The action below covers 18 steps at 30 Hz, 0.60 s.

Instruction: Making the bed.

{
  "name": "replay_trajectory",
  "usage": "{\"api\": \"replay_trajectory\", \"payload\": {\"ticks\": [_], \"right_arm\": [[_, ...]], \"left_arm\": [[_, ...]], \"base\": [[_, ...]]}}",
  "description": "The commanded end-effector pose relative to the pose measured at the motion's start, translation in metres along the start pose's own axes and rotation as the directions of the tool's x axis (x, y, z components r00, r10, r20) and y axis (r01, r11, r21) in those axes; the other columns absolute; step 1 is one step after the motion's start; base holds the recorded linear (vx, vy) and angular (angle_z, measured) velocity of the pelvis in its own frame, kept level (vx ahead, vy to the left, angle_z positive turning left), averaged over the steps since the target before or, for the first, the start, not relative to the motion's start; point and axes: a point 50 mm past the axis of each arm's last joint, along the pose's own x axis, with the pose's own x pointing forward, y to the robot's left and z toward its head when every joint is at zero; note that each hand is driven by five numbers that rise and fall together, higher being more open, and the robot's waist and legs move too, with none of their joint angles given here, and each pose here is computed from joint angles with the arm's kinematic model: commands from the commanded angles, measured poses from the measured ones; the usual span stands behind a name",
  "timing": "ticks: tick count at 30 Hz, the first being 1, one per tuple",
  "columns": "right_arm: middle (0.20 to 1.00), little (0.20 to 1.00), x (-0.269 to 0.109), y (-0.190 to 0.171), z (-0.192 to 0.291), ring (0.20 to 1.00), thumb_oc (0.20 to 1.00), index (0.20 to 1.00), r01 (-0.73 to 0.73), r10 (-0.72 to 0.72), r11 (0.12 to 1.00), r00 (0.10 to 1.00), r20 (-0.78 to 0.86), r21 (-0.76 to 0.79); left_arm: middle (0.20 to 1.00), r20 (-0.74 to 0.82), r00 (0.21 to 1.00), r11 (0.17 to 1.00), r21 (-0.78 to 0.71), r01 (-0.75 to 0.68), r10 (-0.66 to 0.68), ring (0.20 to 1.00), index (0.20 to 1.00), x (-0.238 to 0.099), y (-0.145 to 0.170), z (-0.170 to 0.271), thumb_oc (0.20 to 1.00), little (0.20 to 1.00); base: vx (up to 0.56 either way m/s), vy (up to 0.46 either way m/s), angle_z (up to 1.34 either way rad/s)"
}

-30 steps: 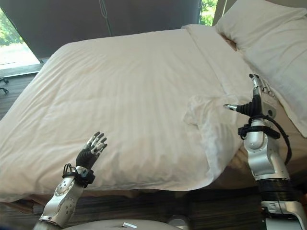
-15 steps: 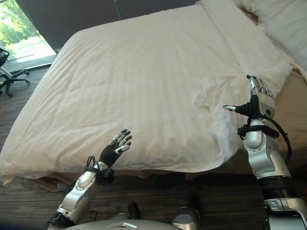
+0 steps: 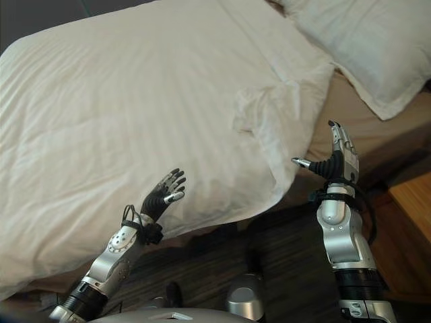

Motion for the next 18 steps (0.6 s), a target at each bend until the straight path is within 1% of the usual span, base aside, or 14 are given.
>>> {"api": "replay_trajectory", "payload": {"ticks": [1, 2, 5, 7, 10, 13, 14, 15, 18], "right_arm": [[1.000, 1.000, 0.002, -0.014, 0.030, 1.000, 1.000, 1.000, 0.040, -0.042, 0.999, 0.984, 0.173, 0.018], [1.000, 1.000, -0.005, -0.014, 0.038, 1.000, 1.000, 1.000, 0.028, -0.031, 0.999, 0.976, 0.215, 0.017], [1.000, 1.000, -0.012, -0.011, 0.048, 1.000, 1.000, 1.000, -0.001, -0.007, 0.999, 0.967, 0.255, 0.034], [1.000, 1.000, -0.020, -0.005, 0.051, 1.000, 1.000, 1.000, -0.049, 0.040, 0.998, 0.960, 0.277, 0.028], [1.000, 1.000, -0.039, 0.007, 0.044, 1.000, 1.000, 1.000, -0.159, 0.142, 0.986, 0.956, 0.256, 0.045], [1.000, 1.000, -0.045, 0.009, 0.039, 1.000, 1.000, 1.000, -0.184, 0.168, 0.982, 0.957, 0.237, 0.047], [1.000, 1.000, -0.070, 0.082, -0.024, 1.000, 1.000, 1.000, -0.467, 0.565, 0.709, 0.825, -0.029, 0.528], [1.000, 1.000, -0.060, 0.079, -0.019, 1.000, 1.000, 1.000, -0.437, 0.527, 0.723, 0.850, -0.018, 0.534], [1.000, 1.000, -0.055, 0.076, -0.020, 1.000, 1.000, 1.000, -0.390, 0.494, 0.735, 0.869, -0.043, 0.555]], "left_arm": [[1.000, 0.087, 0.996, 0.999, 0.005, -0.032, 0.032, 1.000, 1.000, 0.001, 0.007, 0.015, 1.000, 1.000], [1.000, 0.095, 0.994, 0.998, -0.025, -0.059, 0.061, 1.000, 1.000, 0.000, 0.011, 0.015, 1.000, 1.000], [1.000, 0.095, 0.991, 0.996, -0.037, -0.086, 0.089, 1.000, 1.000, -0.003, 0.013, 0.013, 1.000, 1.000], [1.000, 0.107, 0.987, 0.992, -0.051, -0.112, 0.117, 1.000, 1.000, -0.004, 0.016, 0.013, 1.000, 1.000], [1.000, 0.116, 0.985, 0.991, -0.055, -0.124, 0.130, 1.000, 1.000, -0.003, 0.012, 0.013, 1.000, 1.000], [1.000, 0.119, 0.986, 0.992, -0.048, -0.114, 0.119, 1.000, 1.000, 0.000, 0.008, 0.013, 1.000, 1.000], [1.000, 0.196, 0.751, 0.462, 0.683, -0.566, 0.630, 1.000, 1.000, -0.087, 0.164, 0.056, 1.000, 1.000], [1.000, 0.211, 0.729, 0.428, 0.692, -0.582, 0.651, 1.000, 1.000, -0.088, 0.166, 0.057, 1.000, 1.000], [1.000, 0.190, 0.737, 0.457, 0.678, -0.576, 0.648, 1.000, 1.000, -0.087, 0.163, 0.055, 1.000, 1.000]], "base": [[-0.04, -0.075, -0.41], [-0.01, -0.046, -0.68], [-0.02, -0.075, -0.75], [-0.03, -0.058, -0.49], [0.01, -0.033, -0.43], [0.00, -0.021, 0.00], [-0.09, 0.176, 0.02], [-0.13, 0.217, -0.23], [-0.11, 0.154, -0.45]]}}
